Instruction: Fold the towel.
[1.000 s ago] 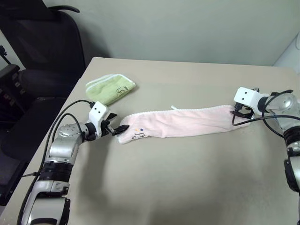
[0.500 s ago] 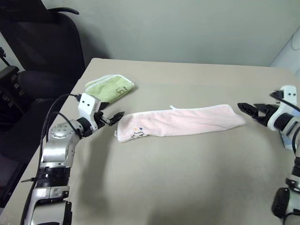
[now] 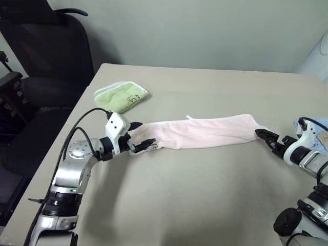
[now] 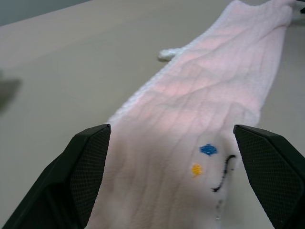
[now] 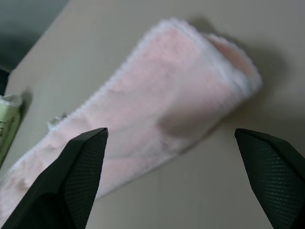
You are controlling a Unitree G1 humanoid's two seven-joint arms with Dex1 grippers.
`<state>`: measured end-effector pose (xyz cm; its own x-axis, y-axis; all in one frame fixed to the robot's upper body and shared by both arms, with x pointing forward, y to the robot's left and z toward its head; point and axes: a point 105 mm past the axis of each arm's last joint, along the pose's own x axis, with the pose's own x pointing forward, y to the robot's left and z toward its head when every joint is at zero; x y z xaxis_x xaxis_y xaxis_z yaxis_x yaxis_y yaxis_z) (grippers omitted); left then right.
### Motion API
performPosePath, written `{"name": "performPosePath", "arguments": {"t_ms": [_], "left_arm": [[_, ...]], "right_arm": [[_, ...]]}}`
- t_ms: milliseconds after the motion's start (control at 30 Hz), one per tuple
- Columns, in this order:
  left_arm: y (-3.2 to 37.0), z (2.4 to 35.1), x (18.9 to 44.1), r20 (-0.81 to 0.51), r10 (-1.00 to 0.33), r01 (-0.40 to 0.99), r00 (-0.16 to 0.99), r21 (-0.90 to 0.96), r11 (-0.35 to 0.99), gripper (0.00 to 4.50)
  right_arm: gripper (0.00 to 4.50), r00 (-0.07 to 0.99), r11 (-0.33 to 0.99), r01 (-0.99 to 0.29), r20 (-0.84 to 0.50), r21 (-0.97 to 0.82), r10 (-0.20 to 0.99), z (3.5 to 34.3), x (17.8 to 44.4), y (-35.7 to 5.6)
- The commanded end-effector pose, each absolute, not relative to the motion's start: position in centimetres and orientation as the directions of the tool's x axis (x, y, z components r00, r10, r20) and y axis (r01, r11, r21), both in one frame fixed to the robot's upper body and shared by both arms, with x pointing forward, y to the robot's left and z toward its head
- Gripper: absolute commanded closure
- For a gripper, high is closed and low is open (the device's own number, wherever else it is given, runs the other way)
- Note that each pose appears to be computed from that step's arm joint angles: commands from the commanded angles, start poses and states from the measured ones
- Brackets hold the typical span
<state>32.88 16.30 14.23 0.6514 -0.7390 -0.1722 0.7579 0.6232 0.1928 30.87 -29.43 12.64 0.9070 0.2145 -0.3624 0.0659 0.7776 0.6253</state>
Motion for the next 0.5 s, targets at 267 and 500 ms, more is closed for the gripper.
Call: {"name": "performPosePath", "arguments": {"t_ms": [267,500], "left_arm": [[15.4,14.3,32.0,-0.188,-0.778,0.798,0.600,0.215,0.563,0.03],[15.0,13.3,31.4,-0.231,-0.784,0.815,0.577,0.224,0.534,0.03]], "right_arm": [[0.00,0.928,0.738,0.066,-0.314,0.671,0.202,12.2,33.7,-28.9],[0.00,0.933,0.706,0.057,-0.290,0.706,0.215,12.1,36.8,-27.7]]}}
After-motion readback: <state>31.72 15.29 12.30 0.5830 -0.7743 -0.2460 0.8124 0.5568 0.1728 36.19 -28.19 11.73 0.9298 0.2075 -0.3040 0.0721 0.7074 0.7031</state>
